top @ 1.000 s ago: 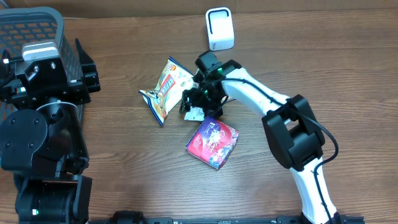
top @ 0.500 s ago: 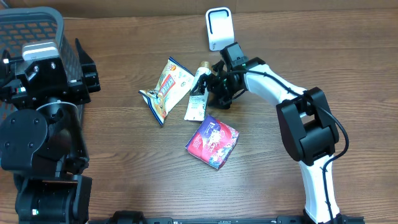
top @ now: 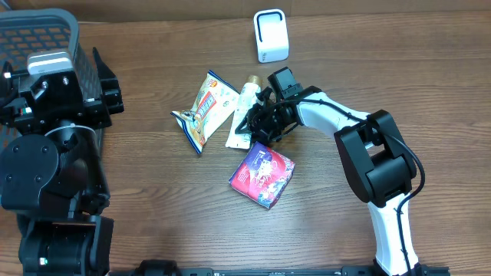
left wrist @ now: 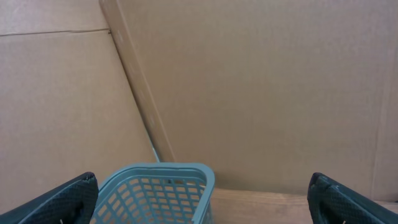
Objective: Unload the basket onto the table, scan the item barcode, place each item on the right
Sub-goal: 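Lift the white tube with the right gripper and turn it upright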
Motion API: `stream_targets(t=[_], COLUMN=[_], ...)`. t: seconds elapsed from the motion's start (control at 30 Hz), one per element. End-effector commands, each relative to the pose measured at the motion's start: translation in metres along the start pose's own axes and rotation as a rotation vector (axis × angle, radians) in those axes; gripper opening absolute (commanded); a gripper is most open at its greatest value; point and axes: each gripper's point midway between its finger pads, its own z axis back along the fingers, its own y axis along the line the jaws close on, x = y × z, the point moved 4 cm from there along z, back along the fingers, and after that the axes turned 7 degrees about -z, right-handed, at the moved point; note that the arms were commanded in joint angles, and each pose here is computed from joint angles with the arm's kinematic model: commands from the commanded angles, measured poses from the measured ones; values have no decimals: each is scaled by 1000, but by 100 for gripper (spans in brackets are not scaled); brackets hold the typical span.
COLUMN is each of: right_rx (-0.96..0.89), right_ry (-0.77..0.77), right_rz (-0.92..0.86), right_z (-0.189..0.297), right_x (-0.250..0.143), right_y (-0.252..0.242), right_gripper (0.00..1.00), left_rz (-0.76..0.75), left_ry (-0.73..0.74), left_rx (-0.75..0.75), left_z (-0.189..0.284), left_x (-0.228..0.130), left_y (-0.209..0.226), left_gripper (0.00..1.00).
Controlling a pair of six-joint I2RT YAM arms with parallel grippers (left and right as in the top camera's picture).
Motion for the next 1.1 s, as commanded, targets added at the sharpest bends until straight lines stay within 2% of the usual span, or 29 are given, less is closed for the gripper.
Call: stream_targets(t=[0.0,0.2,0.37,0.57,0.73,1.07], right_rx=[-172,-173,-180,-184,-187,-80], right_ry=[-35,-44,-62,-109,-105,89], right_rz=[-63,3,32,131,248,531], right_z=[-19,-14,3,36,61,86], right_x=[4,8,13,13,-2,-56], right_y=[-58,-58,-57,-42,-24,-3], right_gripper=[29,15,8,6,4,4], left_rz=[2,2,1,0,0,0], left_ry=[-6,-5,-4,-1,-1,1], left_rx=[1,0,0,-1,-1,-4], left_z=[1,1,1,1,1,1], left_x=[0,0,0,-1,-1,-1], left_y=[1,1,1,1,1,0], left_gripper=[100,100,100,100,100,100])
